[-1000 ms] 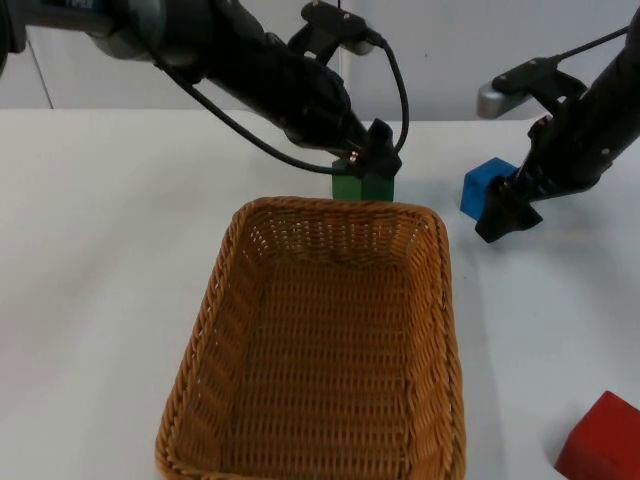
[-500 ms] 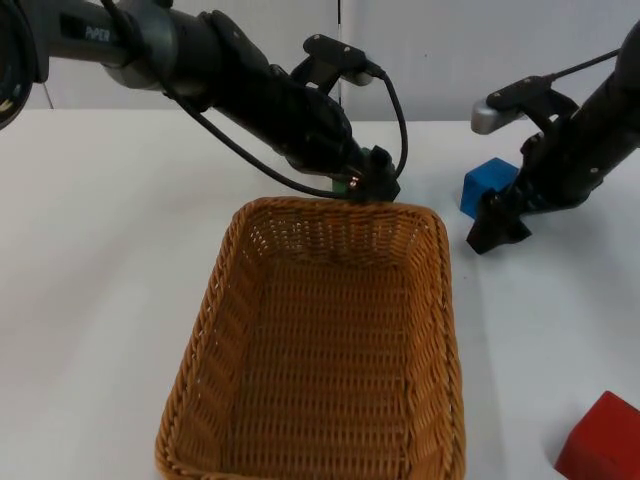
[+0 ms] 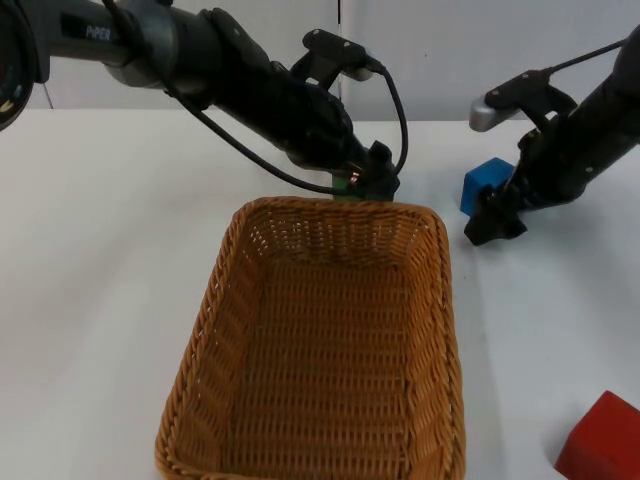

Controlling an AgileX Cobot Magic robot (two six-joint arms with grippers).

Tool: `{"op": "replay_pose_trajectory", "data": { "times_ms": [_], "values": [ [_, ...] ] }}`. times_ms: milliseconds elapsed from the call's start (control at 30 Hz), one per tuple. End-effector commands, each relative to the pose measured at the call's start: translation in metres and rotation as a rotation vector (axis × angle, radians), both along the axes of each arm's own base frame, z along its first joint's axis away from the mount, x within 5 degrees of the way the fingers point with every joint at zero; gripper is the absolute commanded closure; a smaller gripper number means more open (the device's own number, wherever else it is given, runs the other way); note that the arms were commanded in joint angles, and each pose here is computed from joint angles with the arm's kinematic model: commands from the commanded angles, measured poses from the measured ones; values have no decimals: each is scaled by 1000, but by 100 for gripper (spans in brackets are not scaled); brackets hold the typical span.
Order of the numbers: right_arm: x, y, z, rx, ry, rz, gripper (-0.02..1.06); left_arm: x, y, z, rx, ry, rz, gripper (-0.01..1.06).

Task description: Pick up one cube with each hand and place exactly two cubes into the same basket, leaving the remaining cube outside.

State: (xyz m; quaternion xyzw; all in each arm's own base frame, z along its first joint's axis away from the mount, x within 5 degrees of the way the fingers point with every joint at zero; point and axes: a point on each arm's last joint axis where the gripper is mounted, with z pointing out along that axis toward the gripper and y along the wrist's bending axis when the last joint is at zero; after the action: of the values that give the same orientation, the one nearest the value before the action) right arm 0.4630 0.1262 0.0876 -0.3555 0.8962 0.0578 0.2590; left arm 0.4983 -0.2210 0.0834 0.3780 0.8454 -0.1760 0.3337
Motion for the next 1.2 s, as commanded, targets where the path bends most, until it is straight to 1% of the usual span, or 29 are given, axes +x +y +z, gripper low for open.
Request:
{"op": "replay_pose_trajectory", "data": {
  "times_ms": [0, 67, 167, 233, 267, 300, 367, 433, 467, 500, 600, 633, 667, 733, 767, 800, 833, 867, 1000, 1033, 1100, 1167],
  "values": [
    [3, 2, 2, 12, -27, -11, 2, 0, -3, 2, -6, -7, 0, 0],
    [4, 2, 2, 24, -39, -22, 2, 0, -3, 2, -5, -8, -1, 0],
    [4, 2, 2, 24, -37, -21, 3, 0, -3, 2, -1, -11, -5, 0],
    [4, 2, 2, 25, -36, -22, 8, 0, -3, 1, 1, -12, -7, 0],
    [4, 3, 2, 27, -36, -24, 14, 0, -3, 1, 2, -14, -9, 0],
    [4, 3, 2, 27, -36, -24, 14, 0, -3, 1, 2, -14, -9, 0],
    [4, 3, 3, 27, -38, -25, 25, 1, -3, 2, 3, -18, -5, 0],
    [4, 2, 3, 27, -42, -26, 39, 1, -3, 2, 8, -26, -12, 2],
    [4, 2, 3, 27, -42, -26, 39, 1, -3, 2, 8, -26, -12, 2],
    [4, 2, 3, 27, -45, -27, 47, 1, -3, 2, 12, -31, -17, 4],
    [5, 2, 3, 26, -54, -31, 73, 1, -3, 2, 12, -34, -14, 20],
    [5, 2, 3, 26, -58, -32, 80, 1, -3, 2, 12, -34, -14, 27],
    [5, 2, 3, 26, -58, -32, 80, 1, -3, 2, 12, -34, -14, 27],
    [6, 2, 4, 25, -66, -35, 96, 1, -3, 2, 12, -35, -14, 41],
    [6, 2, 4, 25, -67, -36, 102, 1, -3, 2, 12, -35, -14, 47],
    [6, 2, 4, 26, -69, -39, 105, 1, -3, 2, 12, -36, -12, 55],
    [7, 2, 5, 27, -73, -40, 105, 2, -2, 2, 12, -40, -9, 63],
    [7, 2, 5, 27, -73, -40, 105, 2, -2, 2, 12, -40, -9, 63],
    [8, 1, 12, 29, -100, -46, 105, 2, -2, 3, 4, -44, 2, 93],
    [8, 1, 12, 29, -100, -46, 105, 2, -2, 3, 4, -44, 2, 93],
    [9, 1, 17, 31, -117, -49, 105, 4, -2, 3, -4, -52, 18, 105],
    [9, 1, 22, 33, -127, -49, 105, 5, -2, 9, -20, -67, 38, 105]
  ]
}}
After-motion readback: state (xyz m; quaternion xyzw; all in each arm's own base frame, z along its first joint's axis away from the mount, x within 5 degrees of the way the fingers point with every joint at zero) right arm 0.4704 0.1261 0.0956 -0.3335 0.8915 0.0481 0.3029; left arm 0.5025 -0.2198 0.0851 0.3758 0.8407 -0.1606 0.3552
